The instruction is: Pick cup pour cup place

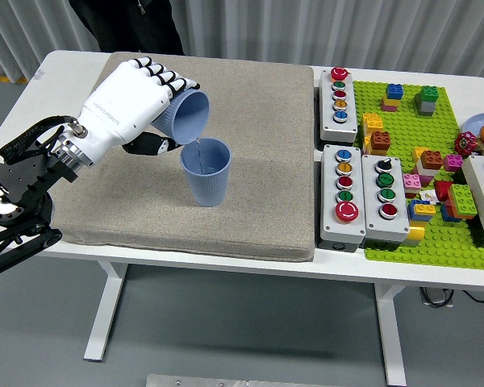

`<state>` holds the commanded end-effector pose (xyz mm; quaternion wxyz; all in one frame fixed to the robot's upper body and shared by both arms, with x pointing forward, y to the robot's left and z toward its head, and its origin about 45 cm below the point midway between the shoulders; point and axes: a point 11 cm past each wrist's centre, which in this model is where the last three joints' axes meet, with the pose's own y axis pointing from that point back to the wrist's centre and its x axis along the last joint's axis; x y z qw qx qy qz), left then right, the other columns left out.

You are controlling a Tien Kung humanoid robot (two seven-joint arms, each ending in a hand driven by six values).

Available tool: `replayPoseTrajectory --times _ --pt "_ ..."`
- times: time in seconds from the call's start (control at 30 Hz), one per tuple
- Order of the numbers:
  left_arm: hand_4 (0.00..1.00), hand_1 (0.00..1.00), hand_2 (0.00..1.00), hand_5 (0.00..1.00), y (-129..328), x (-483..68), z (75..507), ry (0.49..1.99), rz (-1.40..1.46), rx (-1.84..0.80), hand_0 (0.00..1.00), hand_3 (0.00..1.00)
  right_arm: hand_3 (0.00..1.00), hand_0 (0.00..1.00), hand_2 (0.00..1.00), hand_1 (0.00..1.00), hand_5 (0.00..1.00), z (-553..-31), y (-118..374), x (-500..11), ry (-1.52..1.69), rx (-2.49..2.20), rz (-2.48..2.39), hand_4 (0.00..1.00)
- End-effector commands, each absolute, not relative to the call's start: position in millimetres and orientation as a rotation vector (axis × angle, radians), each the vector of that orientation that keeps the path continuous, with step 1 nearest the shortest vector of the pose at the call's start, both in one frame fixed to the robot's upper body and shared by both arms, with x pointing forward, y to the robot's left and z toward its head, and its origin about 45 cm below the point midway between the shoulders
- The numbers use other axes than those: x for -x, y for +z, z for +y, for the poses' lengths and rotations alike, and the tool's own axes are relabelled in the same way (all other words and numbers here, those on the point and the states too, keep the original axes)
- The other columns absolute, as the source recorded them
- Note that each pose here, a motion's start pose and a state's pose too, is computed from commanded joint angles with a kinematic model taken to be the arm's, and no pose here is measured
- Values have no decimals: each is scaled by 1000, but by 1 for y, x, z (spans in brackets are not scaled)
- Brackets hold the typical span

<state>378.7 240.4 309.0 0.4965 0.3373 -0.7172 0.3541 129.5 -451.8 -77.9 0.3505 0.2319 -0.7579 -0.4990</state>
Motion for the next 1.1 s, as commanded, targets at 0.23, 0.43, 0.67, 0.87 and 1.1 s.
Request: replayPoseTrajectory --times 0.23,0.43,0.67,0.87,1.1 --pt "681 575 686 201 311 -378 240 857 -1741 -816 558 656 565 702 555 631 18 -452 -78 -129 -1291 -599 -1962 2" --pt "680 575 685 203 311 -378 240 857 -1743 -814 559 654 565 702 554 631 18 -452 -78 -128 -1292 -597 -1960 2" --pt "680 576 685 213 313 -378 237 866 -1744 -800 559 653 566 702 553 631 18 -451 -79 -126 -1294 -595 -1956 2" --pt "680 578 684 217 313 -378 238 872 -1742 -800 559 653 566 702 554 631 18 -451 -79 -126 -1294 -595 -1955 2" --pt "680 579 684 217 315 -378 237 876 -1747 -794 559 650 566 702 553 631 17 -451 -79 -128 -1293 -598 -1959 2"
